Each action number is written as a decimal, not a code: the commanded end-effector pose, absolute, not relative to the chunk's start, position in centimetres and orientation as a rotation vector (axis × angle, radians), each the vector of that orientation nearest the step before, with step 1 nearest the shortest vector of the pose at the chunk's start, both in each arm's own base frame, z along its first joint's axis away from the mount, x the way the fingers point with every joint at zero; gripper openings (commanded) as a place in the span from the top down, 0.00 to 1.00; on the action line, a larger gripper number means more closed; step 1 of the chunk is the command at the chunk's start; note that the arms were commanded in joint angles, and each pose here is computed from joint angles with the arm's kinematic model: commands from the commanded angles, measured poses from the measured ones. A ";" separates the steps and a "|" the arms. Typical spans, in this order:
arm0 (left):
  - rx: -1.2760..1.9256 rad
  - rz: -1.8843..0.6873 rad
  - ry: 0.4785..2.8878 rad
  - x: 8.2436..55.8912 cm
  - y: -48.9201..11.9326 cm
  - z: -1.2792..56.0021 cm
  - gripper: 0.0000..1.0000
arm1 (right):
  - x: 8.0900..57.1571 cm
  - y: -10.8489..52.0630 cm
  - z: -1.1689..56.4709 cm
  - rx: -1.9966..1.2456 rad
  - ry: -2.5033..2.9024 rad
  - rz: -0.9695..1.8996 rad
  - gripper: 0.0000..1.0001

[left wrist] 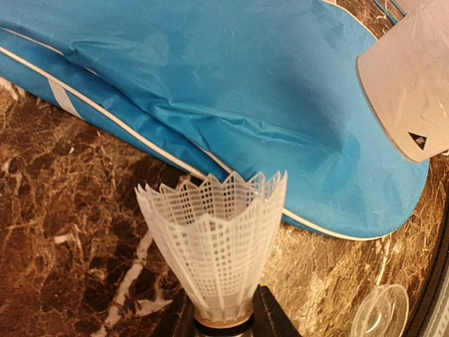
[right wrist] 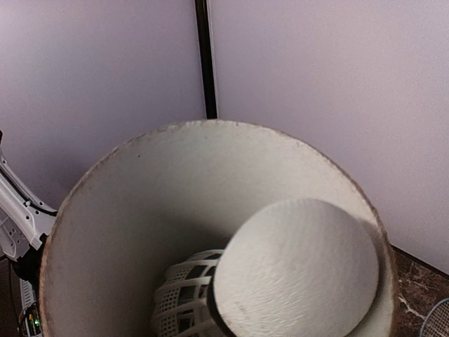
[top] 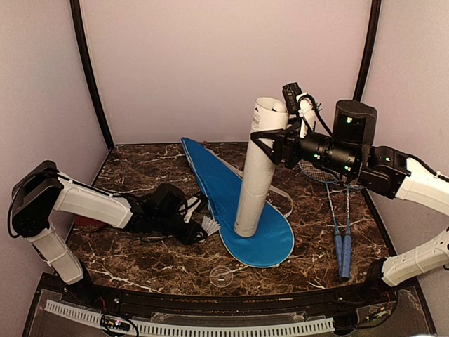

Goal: Pack up the badminton gear
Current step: Place the shuttlecock at the center of the board.

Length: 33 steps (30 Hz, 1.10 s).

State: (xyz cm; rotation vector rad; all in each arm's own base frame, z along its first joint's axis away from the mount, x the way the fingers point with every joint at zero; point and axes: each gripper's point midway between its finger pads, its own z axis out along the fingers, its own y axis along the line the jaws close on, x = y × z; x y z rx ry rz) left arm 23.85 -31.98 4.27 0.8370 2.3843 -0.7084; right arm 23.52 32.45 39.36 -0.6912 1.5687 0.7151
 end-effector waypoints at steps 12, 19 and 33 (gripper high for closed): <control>0.806 -0.700 2.254 24.6 -32.2 7.6 0.22 | 23.4 32.0 40.8 -0.621 1.513 0.775 0.52; 0.675 -0.640 2.108 25.9 -30.4 13.3 0.19 | 22.9 31.9 42.3 -0.605 1.488 0.817 0.51; 0.974 -1.171 1.473 18.7 -34.4 34.4 0.12 | 20.1 35.1 43.7 -0.704 1.400 1.092 0.52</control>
